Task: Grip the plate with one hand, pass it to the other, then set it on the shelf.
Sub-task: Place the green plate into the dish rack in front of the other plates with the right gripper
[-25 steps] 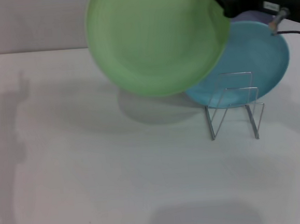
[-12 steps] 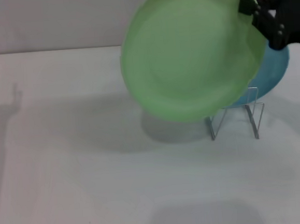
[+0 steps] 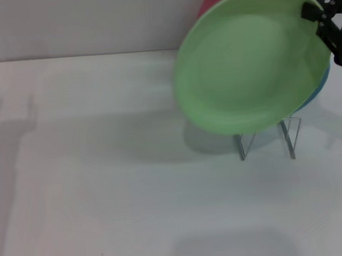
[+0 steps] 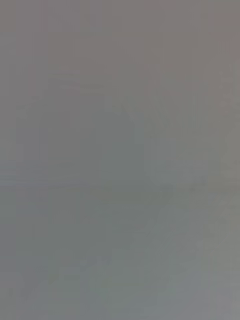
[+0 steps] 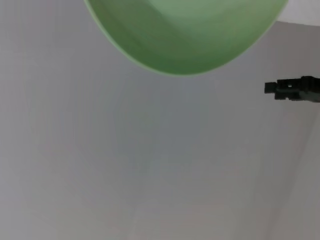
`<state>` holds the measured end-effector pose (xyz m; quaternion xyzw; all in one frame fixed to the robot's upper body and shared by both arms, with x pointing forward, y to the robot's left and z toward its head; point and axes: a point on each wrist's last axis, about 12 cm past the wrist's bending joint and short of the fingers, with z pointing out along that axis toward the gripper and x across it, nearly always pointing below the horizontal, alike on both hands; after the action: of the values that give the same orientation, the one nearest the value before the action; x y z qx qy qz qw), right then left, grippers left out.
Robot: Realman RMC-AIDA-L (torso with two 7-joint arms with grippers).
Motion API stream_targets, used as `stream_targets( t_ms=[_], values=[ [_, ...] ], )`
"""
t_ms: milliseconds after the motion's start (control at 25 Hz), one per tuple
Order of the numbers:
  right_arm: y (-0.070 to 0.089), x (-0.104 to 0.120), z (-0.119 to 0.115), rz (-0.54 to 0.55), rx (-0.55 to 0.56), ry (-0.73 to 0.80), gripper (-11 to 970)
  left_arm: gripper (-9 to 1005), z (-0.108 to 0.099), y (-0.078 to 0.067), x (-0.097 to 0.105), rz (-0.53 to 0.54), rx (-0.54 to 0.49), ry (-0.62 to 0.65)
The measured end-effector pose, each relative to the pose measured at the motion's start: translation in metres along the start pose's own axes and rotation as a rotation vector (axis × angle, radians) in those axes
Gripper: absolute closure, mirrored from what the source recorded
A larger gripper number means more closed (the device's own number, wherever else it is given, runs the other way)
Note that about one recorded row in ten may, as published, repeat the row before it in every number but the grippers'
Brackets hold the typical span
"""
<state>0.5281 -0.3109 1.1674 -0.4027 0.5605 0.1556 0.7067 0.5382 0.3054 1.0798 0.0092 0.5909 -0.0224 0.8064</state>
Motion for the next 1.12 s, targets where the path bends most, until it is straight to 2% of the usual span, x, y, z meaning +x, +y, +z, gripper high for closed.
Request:
stream_targets(
  t_ms=[280,560,1120],
  values=[
    [-0.006,-0.003,-0.005,-0.098,0.000,-0.017,923,355,0.002,-0.011,0.007,0.000,0.046,0.037],
    [-0.009,-0.004,-0.008,-0.203,-0.009,-0.015,923,355,0.002,-0.015,0.008,-0.002,0.058,0.044],
    [-0.015,-0.009,-0.012,-0.301,0.011,-0.024,924,356,0.005,-0.022,0.013,0.000,0.089,0.074]
  ],
)
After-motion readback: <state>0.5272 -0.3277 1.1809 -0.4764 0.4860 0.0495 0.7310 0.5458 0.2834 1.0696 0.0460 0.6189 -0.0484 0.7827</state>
